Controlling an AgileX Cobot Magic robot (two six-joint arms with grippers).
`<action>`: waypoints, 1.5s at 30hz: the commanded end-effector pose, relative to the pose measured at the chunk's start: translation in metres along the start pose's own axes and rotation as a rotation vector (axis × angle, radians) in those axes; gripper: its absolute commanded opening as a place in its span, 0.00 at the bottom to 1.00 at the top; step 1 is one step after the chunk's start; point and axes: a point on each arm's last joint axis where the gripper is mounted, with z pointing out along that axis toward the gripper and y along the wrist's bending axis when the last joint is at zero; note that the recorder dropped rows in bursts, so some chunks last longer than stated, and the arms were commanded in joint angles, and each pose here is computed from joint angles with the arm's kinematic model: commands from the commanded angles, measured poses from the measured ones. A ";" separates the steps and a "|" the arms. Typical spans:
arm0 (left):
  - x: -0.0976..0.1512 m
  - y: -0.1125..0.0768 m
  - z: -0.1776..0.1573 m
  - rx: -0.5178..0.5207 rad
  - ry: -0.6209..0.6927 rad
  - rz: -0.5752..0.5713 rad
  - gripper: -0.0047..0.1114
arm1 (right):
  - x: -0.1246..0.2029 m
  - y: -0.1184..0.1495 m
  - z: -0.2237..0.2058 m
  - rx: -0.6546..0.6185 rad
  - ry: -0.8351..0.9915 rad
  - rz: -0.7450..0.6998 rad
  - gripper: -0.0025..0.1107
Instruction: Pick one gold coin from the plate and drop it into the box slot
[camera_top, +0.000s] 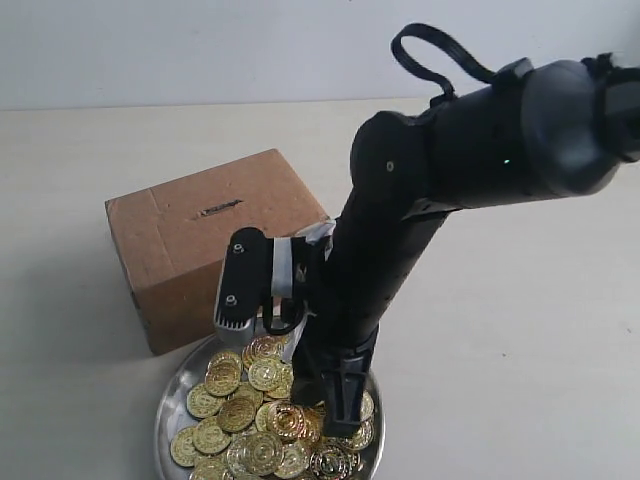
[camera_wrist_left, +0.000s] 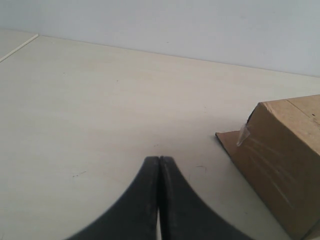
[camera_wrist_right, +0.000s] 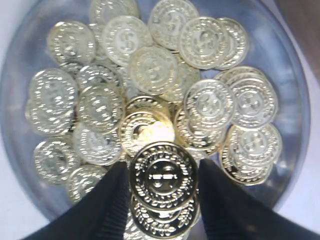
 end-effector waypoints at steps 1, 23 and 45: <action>-0.001 0.000 0.000 0.007 -0.012 0.000 0.04 | -0.005 0.018 -0.031 -0.071 -0.048 0.017 0.14; -0.036 -0.008 -0.008 0.135 -0.399 -0.202 0.04 | -0.014 0.049 -0.082 -0.152 -0.188 -0.020 0.14; -0.042 -0.051 -0.006 0.718 -0.120 -0.786 0.04 | -0.016 0.043 -0.082 -0.082 -0.210 -0.053 0.08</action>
